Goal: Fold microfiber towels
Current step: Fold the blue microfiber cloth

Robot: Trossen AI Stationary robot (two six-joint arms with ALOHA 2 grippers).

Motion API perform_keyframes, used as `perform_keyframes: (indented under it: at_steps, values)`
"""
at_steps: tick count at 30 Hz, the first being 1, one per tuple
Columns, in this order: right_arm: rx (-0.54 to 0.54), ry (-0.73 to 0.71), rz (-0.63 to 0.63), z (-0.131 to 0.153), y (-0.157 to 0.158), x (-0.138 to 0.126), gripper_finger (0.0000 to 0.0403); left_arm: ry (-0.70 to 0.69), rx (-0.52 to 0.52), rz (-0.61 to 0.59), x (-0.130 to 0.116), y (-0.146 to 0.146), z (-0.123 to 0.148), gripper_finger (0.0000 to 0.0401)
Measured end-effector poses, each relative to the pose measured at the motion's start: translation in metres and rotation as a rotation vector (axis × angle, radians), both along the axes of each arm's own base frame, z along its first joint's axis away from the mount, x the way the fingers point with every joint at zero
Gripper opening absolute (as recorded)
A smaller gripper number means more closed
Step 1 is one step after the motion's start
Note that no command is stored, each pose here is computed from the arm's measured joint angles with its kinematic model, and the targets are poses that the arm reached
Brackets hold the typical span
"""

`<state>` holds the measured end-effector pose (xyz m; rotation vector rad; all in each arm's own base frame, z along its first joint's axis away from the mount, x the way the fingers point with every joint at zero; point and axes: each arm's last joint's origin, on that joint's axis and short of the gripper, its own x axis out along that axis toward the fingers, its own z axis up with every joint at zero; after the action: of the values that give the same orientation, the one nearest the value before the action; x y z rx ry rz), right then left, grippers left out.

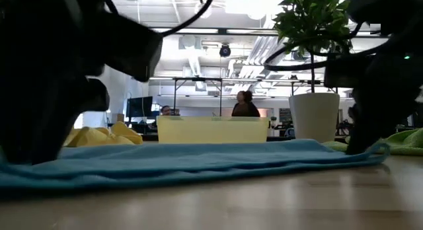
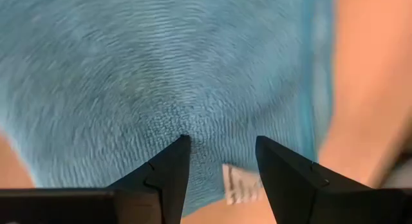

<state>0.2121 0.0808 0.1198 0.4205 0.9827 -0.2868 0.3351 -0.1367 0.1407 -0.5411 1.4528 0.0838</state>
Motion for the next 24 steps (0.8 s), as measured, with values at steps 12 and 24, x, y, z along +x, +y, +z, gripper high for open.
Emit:
perform_keyframes:
  at_steps: [12,24]
  values:
    - [0.096,0.091,-0.083,0.032,-0.019,-0.001,0.013,-0.088,0.057,0.028,0.013,-0.003,0.026,0.0168]
    - [0.256,0.183,-0.407,0.013,-0.02,-0.008,0.0219,-0.094,0.081,0.077,0.006,0.0,0.053,0.0168]
